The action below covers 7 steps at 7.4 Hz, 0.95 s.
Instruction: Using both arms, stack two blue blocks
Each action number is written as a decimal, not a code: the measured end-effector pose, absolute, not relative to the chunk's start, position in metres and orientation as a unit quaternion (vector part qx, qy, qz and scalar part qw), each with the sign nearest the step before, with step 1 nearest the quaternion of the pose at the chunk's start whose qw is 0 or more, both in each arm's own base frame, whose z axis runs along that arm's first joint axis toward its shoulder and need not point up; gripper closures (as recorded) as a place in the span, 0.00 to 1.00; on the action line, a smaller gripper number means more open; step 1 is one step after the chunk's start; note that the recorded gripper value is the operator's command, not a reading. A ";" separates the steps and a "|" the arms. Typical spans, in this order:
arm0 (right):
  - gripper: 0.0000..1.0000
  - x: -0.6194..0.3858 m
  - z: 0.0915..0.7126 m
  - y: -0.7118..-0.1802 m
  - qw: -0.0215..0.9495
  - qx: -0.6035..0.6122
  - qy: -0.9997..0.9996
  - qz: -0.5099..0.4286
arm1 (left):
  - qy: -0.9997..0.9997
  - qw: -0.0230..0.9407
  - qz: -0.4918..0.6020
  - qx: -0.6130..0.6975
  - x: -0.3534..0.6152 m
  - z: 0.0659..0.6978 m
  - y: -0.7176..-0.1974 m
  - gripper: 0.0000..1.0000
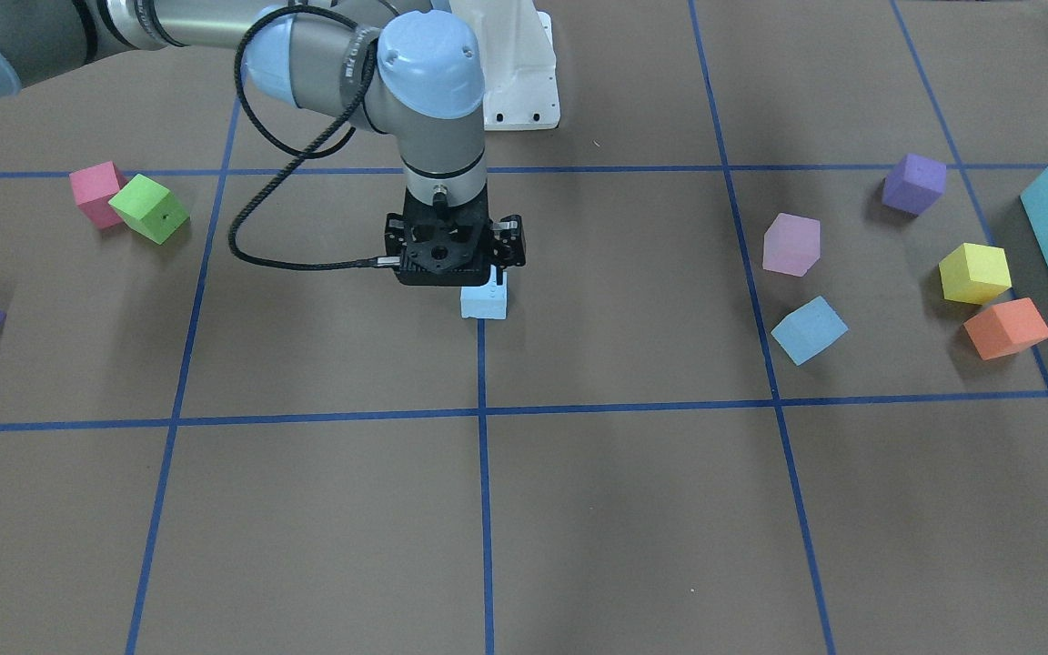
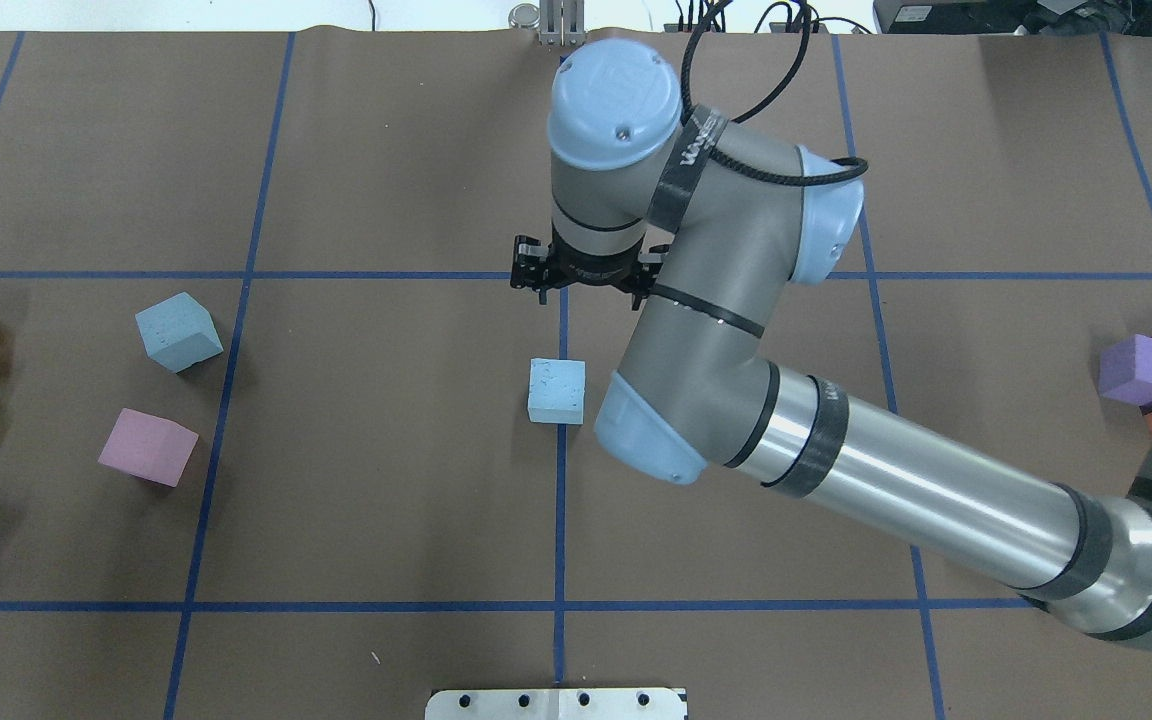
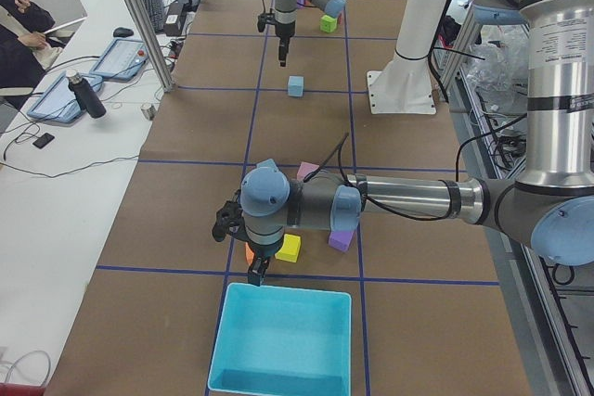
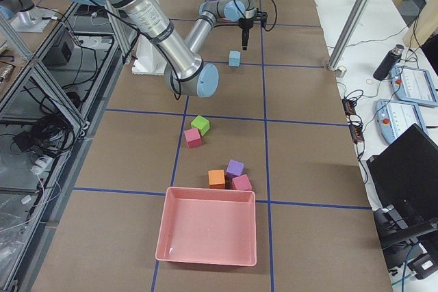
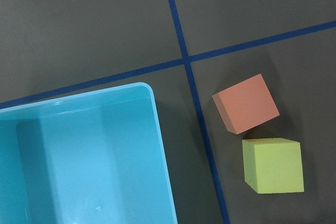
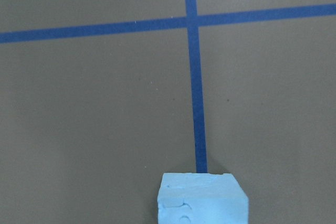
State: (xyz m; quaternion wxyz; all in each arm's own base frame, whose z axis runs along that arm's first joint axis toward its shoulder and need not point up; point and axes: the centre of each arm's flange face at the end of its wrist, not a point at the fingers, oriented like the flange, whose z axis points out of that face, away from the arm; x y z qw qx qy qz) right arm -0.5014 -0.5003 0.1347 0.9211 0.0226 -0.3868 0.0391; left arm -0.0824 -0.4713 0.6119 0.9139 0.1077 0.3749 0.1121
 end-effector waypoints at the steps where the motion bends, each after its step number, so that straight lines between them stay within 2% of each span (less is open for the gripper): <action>1: 0.00 -0.462 0.165 -0.517 0.925 0.032 -0.377 0.019 | 0.375 0.910 0.127 0.122 -0.060 0.586 -0.505 0.02; 2: 0.00 -0.419 0.208 -0.526 0.929 0.041 -0.367 -0.013 | 0.380 0.908 0.124 0.125 -0.035 0.564 -0.530 0.02; 4: 0.00 -0.317 0.289 -0.551 0.932 0.050 -0.352 -0.065 | 0.386 0.902 0.129 0.140 -0.007 0.536 -0.548 0.02; 7: 0.00 -0.125 0.440 -0.561 0.931 0.052 -0.336 -0.135 | 0.402 0.877 0.211 0.158 0.095 0.491 -0.560 0.02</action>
